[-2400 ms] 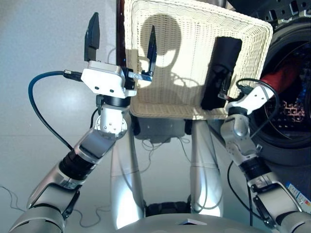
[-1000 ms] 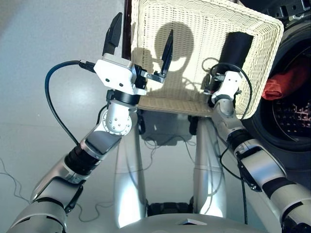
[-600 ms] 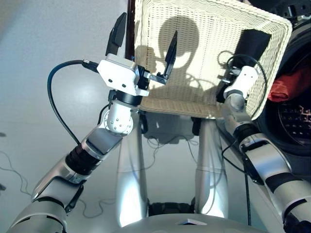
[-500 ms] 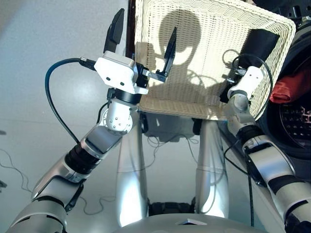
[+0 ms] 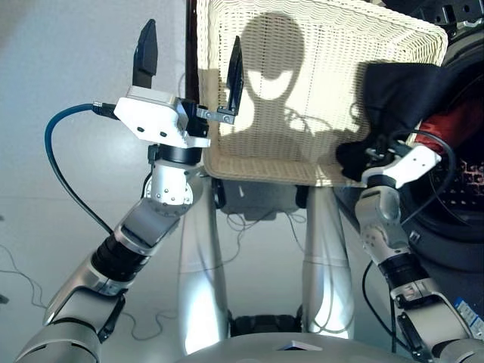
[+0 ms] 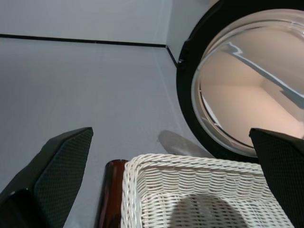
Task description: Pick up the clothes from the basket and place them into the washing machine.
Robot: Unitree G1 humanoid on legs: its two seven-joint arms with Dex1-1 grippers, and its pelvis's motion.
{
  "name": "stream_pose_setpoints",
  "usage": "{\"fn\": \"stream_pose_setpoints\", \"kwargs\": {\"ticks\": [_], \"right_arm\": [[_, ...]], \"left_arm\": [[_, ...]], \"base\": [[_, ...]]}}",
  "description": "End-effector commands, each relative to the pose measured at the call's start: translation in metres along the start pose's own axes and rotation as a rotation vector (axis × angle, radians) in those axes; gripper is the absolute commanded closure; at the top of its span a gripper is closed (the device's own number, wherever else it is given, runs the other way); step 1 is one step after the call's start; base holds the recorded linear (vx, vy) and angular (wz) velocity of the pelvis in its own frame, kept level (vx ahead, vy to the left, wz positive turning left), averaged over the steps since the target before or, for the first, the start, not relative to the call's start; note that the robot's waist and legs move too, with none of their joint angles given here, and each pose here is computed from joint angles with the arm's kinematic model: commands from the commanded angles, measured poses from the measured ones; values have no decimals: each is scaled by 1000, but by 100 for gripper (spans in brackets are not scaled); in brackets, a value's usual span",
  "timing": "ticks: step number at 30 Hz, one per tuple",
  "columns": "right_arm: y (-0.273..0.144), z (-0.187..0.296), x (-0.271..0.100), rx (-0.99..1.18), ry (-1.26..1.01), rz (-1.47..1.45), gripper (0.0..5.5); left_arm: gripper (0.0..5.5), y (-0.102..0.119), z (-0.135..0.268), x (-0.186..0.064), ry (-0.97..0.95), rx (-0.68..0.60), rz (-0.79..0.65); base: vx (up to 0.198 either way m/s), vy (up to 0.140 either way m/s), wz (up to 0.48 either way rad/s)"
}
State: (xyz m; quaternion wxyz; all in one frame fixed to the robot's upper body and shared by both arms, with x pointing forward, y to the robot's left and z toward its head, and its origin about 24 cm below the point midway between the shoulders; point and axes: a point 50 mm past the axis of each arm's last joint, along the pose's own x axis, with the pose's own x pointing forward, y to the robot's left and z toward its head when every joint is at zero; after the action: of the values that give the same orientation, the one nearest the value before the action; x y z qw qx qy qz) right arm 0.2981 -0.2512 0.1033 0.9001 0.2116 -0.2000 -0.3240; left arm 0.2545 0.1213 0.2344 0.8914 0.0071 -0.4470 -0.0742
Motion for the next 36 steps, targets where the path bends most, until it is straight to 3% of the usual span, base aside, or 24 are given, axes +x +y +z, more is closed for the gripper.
{"fn": "stream_pose_setpoints", "kwargs": {"ticks": [1, 11, 20, 30, 31, 32, 33, 36], "right_arm": [[-29, 26, 10, 40, -171, -225, 550], [-66, 37, 61, -131, -155, -510, 550], [-90, 94, 116, -257, -149, -601, 550], [-115, 151, 131, -233, -223, -679, 550], [-115, 153, 132, -230, -222, -668, 427], [-115, 153, 132, -219, -217, -667, 93], [-118, 154, 132, -212, -211, -681, 0], [-120, 152, 133, -198, -188, -676, 0]], "left_arm": [[0, -10, 35, 2, -198, -31, -50], [0, -19, 40, 8, -241, -75, -70], [0, -24, 42, 12, -241, -85, -149], [0, -20, 44, 11, -237, -58, -194], [0, -20, 43, 12, -235, -57, -197], [0, -20, 42, 12, -230, -56, -194], [0, -19, 42, 12, -226, -58, -195], [0, -18, 41, 12, -220, -59, -195]], "base": [[0, 0, 0], [-7, 0, -3], [0, 0, 0], [0, 0, 0], [0, 0, 0], [0, 0, 0], [0, 0, 0], [0, 0, 0]]}}
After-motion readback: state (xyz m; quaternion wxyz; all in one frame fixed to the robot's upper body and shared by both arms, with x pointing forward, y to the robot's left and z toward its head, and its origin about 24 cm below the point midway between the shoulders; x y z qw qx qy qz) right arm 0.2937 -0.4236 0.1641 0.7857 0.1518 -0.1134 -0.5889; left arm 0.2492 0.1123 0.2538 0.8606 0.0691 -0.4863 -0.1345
